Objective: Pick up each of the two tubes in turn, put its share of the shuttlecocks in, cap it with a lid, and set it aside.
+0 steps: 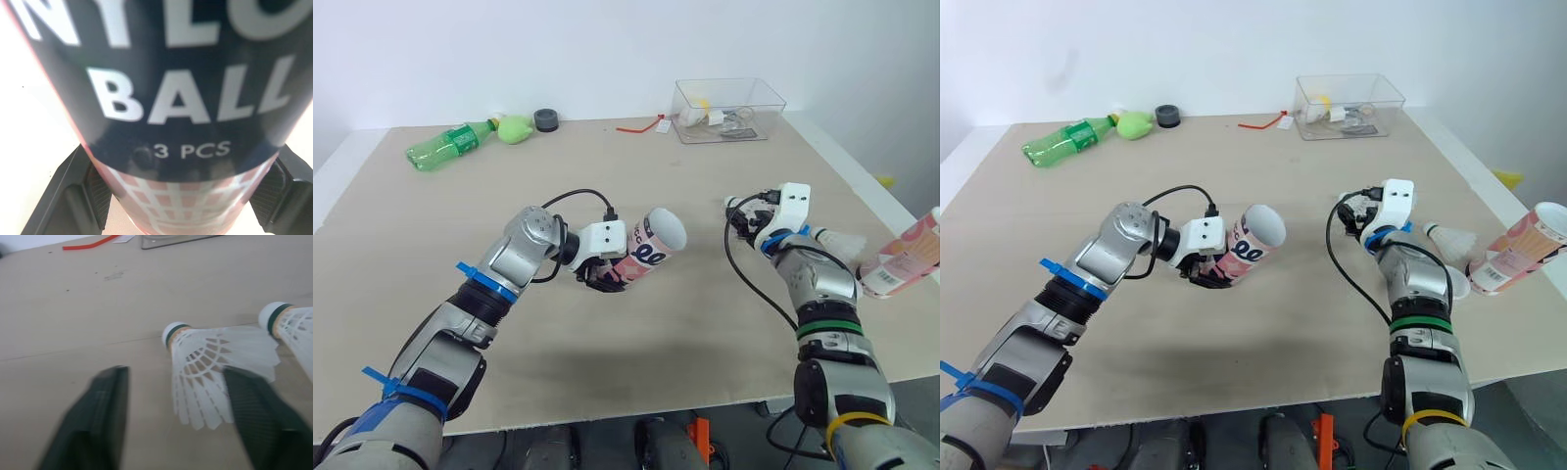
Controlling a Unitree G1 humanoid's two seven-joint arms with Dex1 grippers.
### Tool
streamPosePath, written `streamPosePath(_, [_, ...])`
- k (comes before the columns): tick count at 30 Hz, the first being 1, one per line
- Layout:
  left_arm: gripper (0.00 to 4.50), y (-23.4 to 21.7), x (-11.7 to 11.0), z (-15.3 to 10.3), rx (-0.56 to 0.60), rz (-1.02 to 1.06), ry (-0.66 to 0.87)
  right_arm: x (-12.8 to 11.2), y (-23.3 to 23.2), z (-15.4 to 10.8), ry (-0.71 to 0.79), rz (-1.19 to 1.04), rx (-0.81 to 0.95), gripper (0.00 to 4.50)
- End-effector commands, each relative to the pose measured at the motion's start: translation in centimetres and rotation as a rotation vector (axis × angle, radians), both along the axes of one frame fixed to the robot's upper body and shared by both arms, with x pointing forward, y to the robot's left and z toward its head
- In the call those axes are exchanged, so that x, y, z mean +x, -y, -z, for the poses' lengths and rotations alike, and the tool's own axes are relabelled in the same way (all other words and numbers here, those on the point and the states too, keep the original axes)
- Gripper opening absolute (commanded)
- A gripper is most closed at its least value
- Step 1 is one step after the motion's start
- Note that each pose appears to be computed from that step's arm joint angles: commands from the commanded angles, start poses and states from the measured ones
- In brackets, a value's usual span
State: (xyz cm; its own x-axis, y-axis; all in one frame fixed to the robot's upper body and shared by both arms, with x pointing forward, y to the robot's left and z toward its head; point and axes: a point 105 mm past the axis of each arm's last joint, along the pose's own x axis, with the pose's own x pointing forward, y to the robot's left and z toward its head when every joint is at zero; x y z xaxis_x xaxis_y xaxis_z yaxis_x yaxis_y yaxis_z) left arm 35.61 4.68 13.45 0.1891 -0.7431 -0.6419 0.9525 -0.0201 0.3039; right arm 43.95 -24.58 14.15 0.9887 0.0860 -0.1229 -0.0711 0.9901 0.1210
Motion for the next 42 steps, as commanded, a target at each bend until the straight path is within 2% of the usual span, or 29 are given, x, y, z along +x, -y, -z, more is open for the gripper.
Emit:
streamPosePath(1, [3.01, 0.4, -0.2, -0.6, -0.009, 0.023, 0.022, 0.6, 0.1, -1.9, 0.066, 0.006, -0.011, 1.32])
streamPosePath(2, [3.01, 0.4, -0.2, -0.6, -0.01, 0.021, 0.022, 0.7, 0.0, -2.0, 0.066, 0.004, -0.012, 0.79])
streamPosePath(4, [3.01, 0.3, -0.3, -0.5, -0.011, 0.02, 0.021, 0.9, -0.2, -1.9, 0.065, -0.01, -0.021, 0.03])
streamPosePath(11, [3.01, 0.0, 0.0, -0.4, -0.012, 0.002, 0.013, 1.1, -0.5, -2.4, 0.094, -0.054, -0.055, 0.03])
streamPosePath(16, [3.01, -0.1, 0.3, -0.4, -0.025, -0.014, -0.019, 0.0, -1.3, -5.3, 0.195, -0.186, -0.197, 0.03])
streamPosePath(20, [3.01, 0.0, 0.6, -0.5, -0.023, -0.014, -0.022, -2.4, -2.2, -9.0, 0.309, -0.34, -0.38, 0.03])
streamPosePath(22, [3.01, 0.1, 0.7, -0.6, -0.023, -0.011, -0.026, -4.1, -2.9, -11.2, 0.385, -0.444, -0.545, 0.03])
streamPosePath(25, [3.01, 0.1, 0.7, -0.6, -0.026, -0.012, -0.04, -7.6, -5.2, -14.7, 0.538, -0.641, -0.733, 0.03])
streamPosePath(27, [3.01, 0.1, 0.9, -0.7, -0.028, -0.017, -0.046, -10.3, -7.2, -16.0, 0.621, -0.792, -0.88, 0.03])
streamPosePath(32, [3.01, 0.6, 1.1, -1.5, -0.063, -0.026, -0.068, -13.7, -10.5, -15.2, 0.683, -1.024, -1.057, 0.03])
streamPosePath(42, [3.01, 0.8, 1.1, -1.6, -0.067, -0.028, -0.074, -14.4, -12.1, -13.7, 0.685, -1.161, -1.148, 0.03])
